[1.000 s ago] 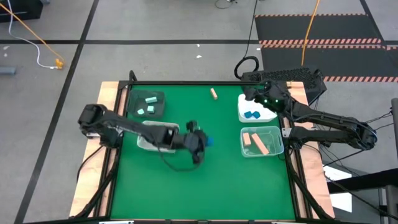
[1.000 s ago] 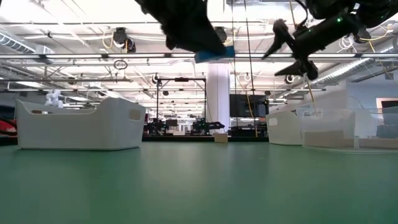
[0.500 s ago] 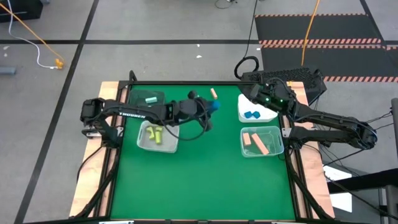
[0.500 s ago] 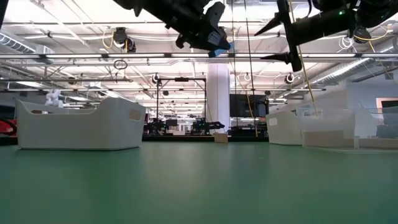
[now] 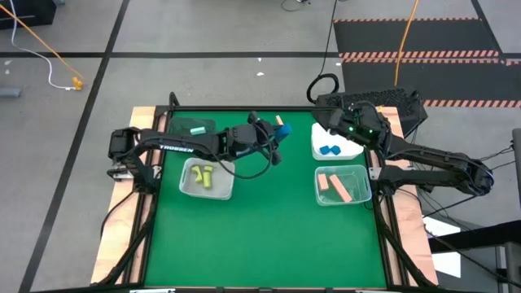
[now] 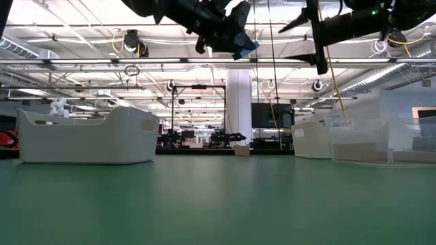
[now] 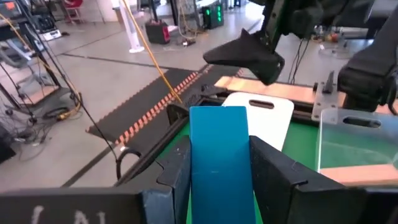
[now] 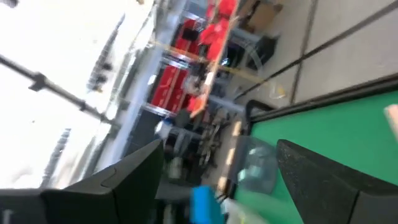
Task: Sort & place blocks by color
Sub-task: Put the blue block into the white bin
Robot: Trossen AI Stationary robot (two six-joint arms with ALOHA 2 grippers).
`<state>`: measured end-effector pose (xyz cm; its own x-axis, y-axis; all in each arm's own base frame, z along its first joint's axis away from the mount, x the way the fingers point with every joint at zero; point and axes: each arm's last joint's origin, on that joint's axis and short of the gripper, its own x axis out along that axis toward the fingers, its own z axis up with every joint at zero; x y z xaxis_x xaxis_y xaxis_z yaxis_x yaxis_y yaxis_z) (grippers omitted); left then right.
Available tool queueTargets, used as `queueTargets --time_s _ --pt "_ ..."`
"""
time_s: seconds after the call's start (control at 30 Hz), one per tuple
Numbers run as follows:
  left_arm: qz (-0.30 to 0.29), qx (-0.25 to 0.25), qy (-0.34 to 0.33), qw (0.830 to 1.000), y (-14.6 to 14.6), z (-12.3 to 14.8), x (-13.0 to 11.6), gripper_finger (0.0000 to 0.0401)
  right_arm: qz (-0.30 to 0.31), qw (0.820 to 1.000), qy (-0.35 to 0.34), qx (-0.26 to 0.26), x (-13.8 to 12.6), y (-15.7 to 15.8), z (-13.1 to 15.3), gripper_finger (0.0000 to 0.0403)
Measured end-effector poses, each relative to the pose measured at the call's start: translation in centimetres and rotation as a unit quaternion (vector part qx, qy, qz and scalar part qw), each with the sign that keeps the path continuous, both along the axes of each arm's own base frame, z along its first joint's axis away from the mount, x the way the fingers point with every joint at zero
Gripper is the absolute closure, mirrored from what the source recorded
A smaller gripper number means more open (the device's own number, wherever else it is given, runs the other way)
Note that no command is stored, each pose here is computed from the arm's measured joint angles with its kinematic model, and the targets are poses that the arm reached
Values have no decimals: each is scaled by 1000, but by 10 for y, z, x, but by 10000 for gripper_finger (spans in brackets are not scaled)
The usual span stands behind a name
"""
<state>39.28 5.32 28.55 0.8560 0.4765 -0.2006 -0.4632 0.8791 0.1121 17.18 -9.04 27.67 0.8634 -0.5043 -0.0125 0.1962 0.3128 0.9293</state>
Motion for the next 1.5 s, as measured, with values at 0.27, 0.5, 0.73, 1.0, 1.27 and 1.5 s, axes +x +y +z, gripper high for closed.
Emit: queueTargets --time_s 0.27,0.5,0.73,1.0,1.27,1.5 --pt "-15 -8 -18 1000 1 -15 15 273 104 994 -13 12 15 19 -1 101" --pt "-32 -25 -9 999 -3 -16 31 273 163 986 -25 -6 42 36 -10 101" --pt "-54 -37 78 995 -21 -27 27 273 170 985 -2 5 53 36 -22 101" --pt "12 -41 171 984 -24 -43 16 273 185 982 -36 4 45 35 -10 101" --pt "9 -40 126 991 -27 -11 4 273 187 981 -36 -27 39 32 -5 101" --pt "-9 -39 60 997 -37 17 -3 273 182 981 -52 -40 40 32 -2 101"
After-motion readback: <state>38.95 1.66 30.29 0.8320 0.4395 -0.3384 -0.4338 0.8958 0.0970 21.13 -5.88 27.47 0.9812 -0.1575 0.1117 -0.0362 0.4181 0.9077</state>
